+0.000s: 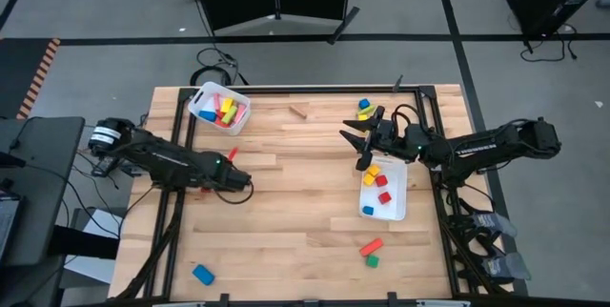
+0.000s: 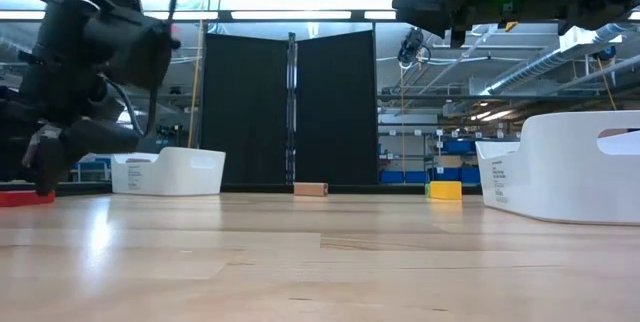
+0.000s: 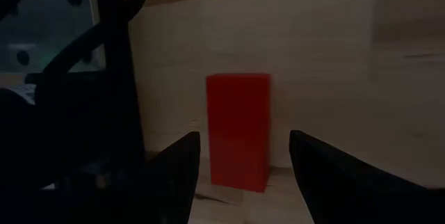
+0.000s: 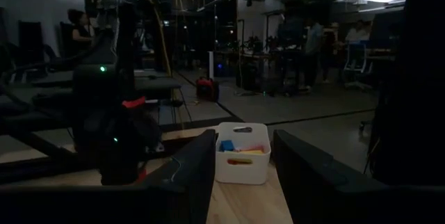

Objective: Sort blocks by size
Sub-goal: Put the red rectangular block into the top white bin

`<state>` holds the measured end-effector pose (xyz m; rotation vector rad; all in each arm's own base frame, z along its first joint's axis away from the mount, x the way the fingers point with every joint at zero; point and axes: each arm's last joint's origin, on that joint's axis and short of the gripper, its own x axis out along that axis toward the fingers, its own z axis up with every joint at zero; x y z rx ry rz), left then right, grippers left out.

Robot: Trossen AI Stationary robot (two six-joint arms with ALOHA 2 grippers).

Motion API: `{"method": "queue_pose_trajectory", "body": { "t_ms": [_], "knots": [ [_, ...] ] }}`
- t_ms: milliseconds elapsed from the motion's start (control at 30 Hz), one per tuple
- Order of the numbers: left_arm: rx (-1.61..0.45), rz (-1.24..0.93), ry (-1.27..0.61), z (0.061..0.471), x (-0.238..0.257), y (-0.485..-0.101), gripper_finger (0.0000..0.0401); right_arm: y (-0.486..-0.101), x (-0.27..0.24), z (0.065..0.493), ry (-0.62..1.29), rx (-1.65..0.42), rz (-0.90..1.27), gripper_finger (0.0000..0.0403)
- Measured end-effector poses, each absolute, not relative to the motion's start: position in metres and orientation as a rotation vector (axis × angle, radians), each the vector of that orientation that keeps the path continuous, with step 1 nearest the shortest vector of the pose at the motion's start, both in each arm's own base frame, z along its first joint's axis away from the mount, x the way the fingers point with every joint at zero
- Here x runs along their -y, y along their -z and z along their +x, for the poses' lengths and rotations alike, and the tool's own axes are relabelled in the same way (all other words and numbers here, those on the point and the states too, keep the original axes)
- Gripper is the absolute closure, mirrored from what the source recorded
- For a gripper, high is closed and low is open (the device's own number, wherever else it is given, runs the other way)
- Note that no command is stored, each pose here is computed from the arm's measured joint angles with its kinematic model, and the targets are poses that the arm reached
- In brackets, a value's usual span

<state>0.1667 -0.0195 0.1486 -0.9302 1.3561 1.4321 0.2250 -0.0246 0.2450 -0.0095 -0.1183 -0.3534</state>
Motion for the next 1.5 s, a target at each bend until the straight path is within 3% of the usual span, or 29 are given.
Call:
{"method": "queue_pose_trajectory", "body": {
  "t_ms": [700,1033,1500],
  "knots": [
    [-1.417,-0.989,-1.371,0.160,0.006,-0.132,0.0174,-0.245,0.024,0.225,0.337,0.114,-0.042,0.0247],
    [-1.395,-1.003,-1.309,0.162,0.007,-0.131,0.0239,-0.245,0.024,0.225,0.337,0.113,-0.044,0.0247],
    [-1.372,-0.939,-1.263,0.172,0.006,-0.141,0.0258,-0.245,0.024,0.225,0.337,0.113,-0.044,0.0247]
  ]
}}
